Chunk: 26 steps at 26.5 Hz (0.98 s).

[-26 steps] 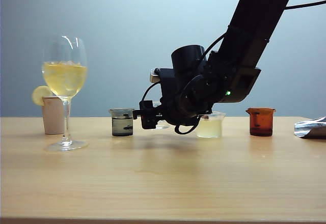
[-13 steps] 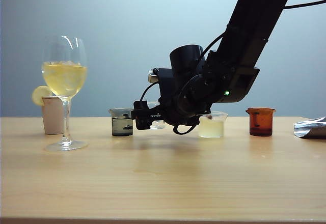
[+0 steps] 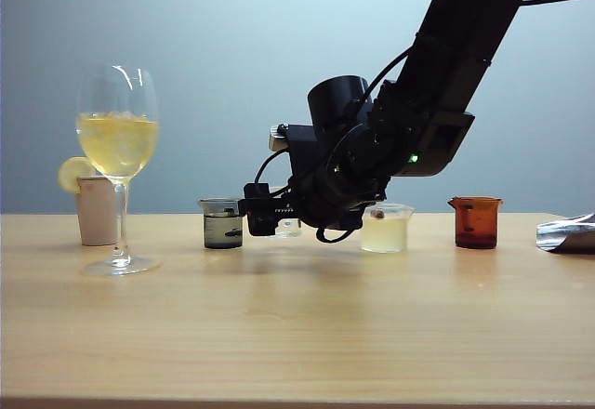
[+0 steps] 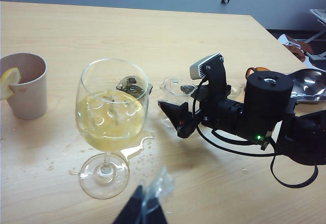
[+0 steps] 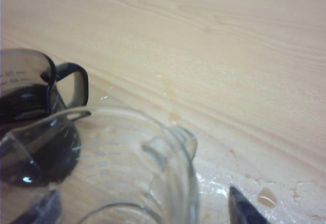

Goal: Pick up the second measuring cup from the left, pour the orange juice inside into the goblet, and finally put the measuring cup back in its original place.

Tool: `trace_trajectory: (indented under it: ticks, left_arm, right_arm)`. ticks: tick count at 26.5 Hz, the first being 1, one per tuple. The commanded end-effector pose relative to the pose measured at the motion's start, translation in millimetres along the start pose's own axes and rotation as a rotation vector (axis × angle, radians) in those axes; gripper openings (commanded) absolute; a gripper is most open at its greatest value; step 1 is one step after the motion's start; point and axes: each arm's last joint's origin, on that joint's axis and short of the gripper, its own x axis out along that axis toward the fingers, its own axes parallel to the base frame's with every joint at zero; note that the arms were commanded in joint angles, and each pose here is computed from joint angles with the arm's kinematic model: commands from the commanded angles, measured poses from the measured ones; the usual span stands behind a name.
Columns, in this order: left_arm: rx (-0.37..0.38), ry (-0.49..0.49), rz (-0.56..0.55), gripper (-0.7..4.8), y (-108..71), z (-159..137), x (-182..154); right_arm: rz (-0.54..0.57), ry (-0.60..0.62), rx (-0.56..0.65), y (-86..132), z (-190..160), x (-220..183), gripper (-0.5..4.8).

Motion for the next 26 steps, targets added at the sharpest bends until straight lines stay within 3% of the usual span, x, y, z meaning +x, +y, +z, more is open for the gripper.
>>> trace_trajectory:
  ticks: [1,8,12,15,17,19,26]
  left_arm:
    - [0.003,-0.014,-0.004,-0.05,-0.9,2.7,-1.5]
    - [0.003,-0.014,-0.004,-0.05,-0.9,2.7,-1.5]
    - [0.003,-0.014,-0.004,-0.05,-0.9,2.7,-1.5]
    - [0.003,-0.014,-0.004,-0.05,-0.9,2.7,-1.5]
    - [0.003,-0.014,-0.004,-0.05,-0.9,2.7,-1.5]
    - [0.003,-0.014,-0.004,-0.05,-0.9,2.7,-1.5]
    - [0.003,-0.014,-0.004,-0.05,-0.9,2.7,-1.5]
  right_arm:
    - [0.008,-0.005,0.012,1.1,5.4,-2.3,4.22]
    - [0.022,-0.005,0.011,1.6,5.5,-2.4,4.35]
    - [0.024,-0.006,0.011,2.5,5.5,-2.5,3.05]
    - [0.029,-0.007,0.009,5.0,5.5,-2.8,3.01]
    - [0.033,-0.007,0.008,6.8,5.6,-3.0,3.15]
    - [0.034,-0.012,0.008,8.3,7.4,-3.9,4.39]
    - [0.035,0.002,-0.003,9.5,6.3,-4.2,4.42]
